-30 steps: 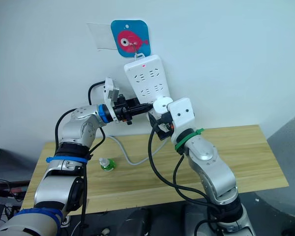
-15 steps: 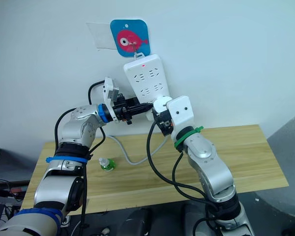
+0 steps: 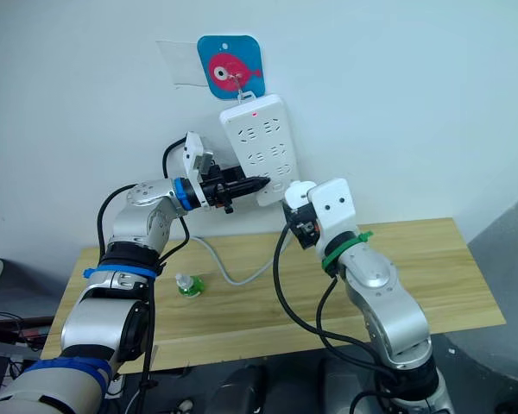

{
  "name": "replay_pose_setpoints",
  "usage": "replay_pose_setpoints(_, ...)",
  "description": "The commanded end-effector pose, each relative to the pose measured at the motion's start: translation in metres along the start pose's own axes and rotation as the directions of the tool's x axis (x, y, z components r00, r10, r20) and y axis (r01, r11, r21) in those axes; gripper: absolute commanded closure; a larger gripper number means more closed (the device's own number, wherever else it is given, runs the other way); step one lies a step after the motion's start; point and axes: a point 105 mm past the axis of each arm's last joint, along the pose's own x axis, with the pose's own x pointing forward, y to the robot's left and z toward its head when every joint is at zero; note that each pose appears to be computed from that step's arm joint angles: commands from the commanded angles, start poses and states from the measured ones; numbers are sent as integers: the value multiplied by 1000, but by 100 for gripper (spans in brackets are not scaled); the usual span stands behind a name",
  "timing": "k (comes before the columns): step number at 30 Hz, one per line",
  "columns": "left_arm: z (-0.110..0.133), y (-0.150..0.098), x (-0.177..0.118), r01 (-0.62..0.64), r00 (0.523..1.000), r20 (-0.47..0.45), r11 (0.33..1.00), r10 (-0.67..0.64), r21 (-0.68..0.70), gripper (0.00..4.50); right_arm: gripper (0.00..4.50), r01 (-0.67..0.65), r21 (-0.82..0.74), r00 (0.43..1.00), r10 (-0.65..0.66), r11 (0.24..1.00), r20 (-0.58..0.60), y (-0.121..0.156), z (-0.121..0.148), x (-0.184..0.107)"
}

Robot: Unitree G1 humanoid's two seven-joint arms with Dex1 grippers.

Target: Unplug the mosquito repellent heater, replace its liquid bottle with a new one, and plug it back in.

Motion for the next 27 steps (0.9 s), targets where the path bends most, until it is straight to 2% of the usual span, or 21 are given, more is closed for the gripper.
replay_pose_setpoints(1, 17, 12, -5, -81, 996, 42, 996, 80, 23, 283, 149, 8, 10, 995, -9, 1000, 97, -6, 22, -12)
replay_pose_setpoints(6, 15, 10, -21, -99, 995, 31, 995, 99, 2, 129, 149, 36, 137, 993, -51, 990, 107, -23, 16, -22)
replay_pose_setpoints(10, 3, 2, -40, -141, 990, 6, 990, 141, -25, 8, 149, 62, 194, 992, -81, 979, 92, -35, 6, -25)
replay_pose_setpoints(14, -13, -10, -71, -224, 974, -46, 973, 222, -52, 3, 149, 80, 281, 991, -107, 956, 81, -44, -4, -28)
replay_pose_setpoints(19, -24, -43, -101, -270, 959, -101, 962, 265, -46, 3, 149, 109, 528, 988, -151, 842, 36, -53, -20, -28)
replay_pose_setpoints(24, -8, -91, -82, -167, 984, -49, 985, 169, 41, 3, 149, 120, 773, 987, -158, 623, -25, -53, -36, -25)
replay_pose_setpoints(27, -3, -120, -61, -97, 995, 3, 992, 97, 79, 3, 149, 92, 889, 990, -140, 449, -31, -49, -39, -25)
